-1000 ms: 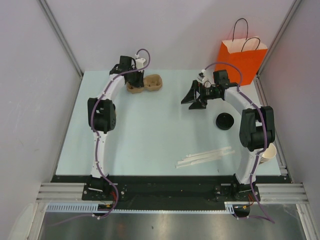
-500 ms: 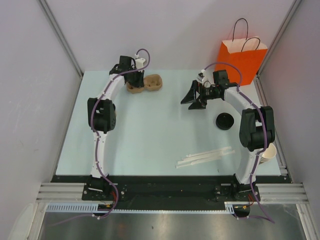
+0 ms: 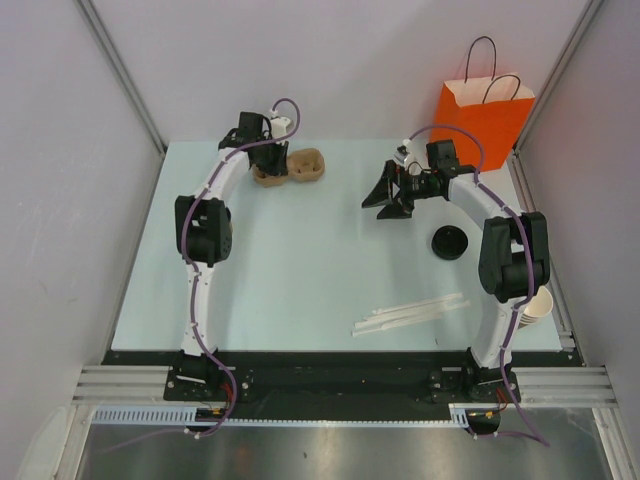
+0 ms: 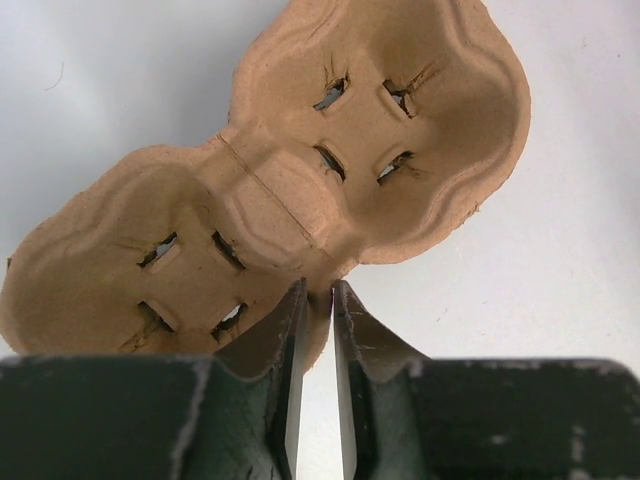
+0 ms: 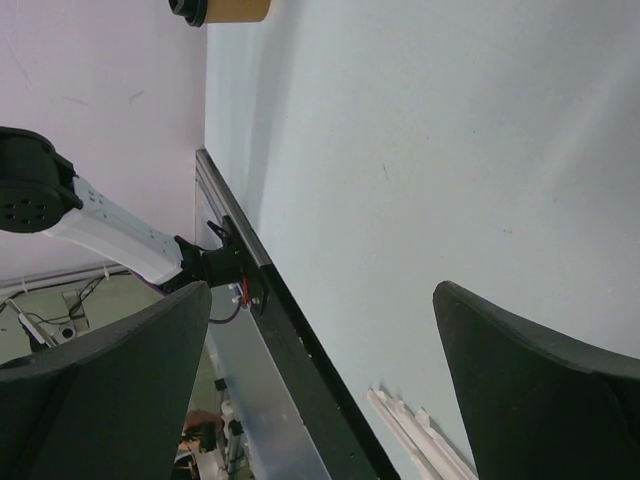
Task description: Pack the takeout coffee
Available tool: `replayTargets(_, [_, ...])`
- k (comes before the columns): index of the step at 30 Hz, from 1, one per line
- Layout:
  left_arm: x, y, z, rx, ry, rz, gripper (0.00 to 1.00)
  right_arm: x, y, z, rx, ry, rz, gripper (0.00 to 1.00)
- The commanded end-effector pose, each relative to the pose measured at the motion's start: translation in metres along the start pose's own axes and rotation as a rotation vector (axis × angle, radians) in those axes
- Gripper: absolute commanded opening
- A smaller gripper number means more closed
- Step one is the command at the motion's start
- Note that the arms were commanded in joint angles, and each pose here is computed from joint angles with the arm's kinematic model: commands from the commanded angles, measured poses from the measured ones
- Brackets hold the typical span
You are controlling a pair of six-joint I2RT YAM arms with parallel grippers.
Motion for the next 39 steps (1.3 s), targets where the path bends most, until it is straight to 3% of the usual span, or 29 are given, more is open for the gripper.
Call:
replayTargets(1, [-0.018,0.005,-0.008,-0.017,-0.049,0.021,0.18,-0.012,0.008,-0.002,-0.025,-0.021,-0.036,1.00])
replayTargets(4, [-0.026,0.002,-0.014,-0.007,-0.071,0.023,0.03,-0.012,0.009,-0.002,-0.026,-0.021,-0.039,1.00])
replayTargets(6, [-0.032,-0.003,-0.019,0.006,-0.086,0.026,0.00,-0.013,0.009,-0.002,-0.026,-0.023,-0.037,1.00])
replayTargets(18, [-0.090,-0.027,-0.081,-0.024,-0.255,0.100,0.00,-0.012,0.015,-0.004,-0.031,-0.027,-0.056,1.00])
replayTargets(27, [-0.069,-0.051,-0.076,-0.022,-0.216,0.190,0.00,-0.013,0.018,-0.007,-0.027,-0.033,-0.065,1.00])
replayTargets(30, [-0.083,-0.049,-0.082,-0.078,-0.244,0.231,0.00,-0.014,0.018,-0.007,-0.027,-0.036,-0.067,1.00])
replayTargets(31, [-0.064,-0.047,-0.067,-0.064,-0.163,0.217,0.00,-0.014,0.017,-0.007,-0.027,-0.035,-0.063,1.00])
replayTargets(33, [-0.065,-0.049,-0.070,-0.044,-0.148,0.219,0.00,-0.015,0.016,-0.006,-0.024,-0.034,-0.063,1.00])
replayTargets(39, [-0.076,-0.064,-0.088,-0.008,-0.233,0.165,0.00,-0.040,0.019,-0.007,-0.007,-0.077,-0.100,0.97])
Point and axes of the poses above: each gripper's point midway between its finger pads, its own z axis out along the fingers, its own y axis along the line the jaws close on, x = y × z, the point moved 3 cm from there along -z, back along the fingers, and after that the axes turned 2 degrees about z, right-handed, at the moved point
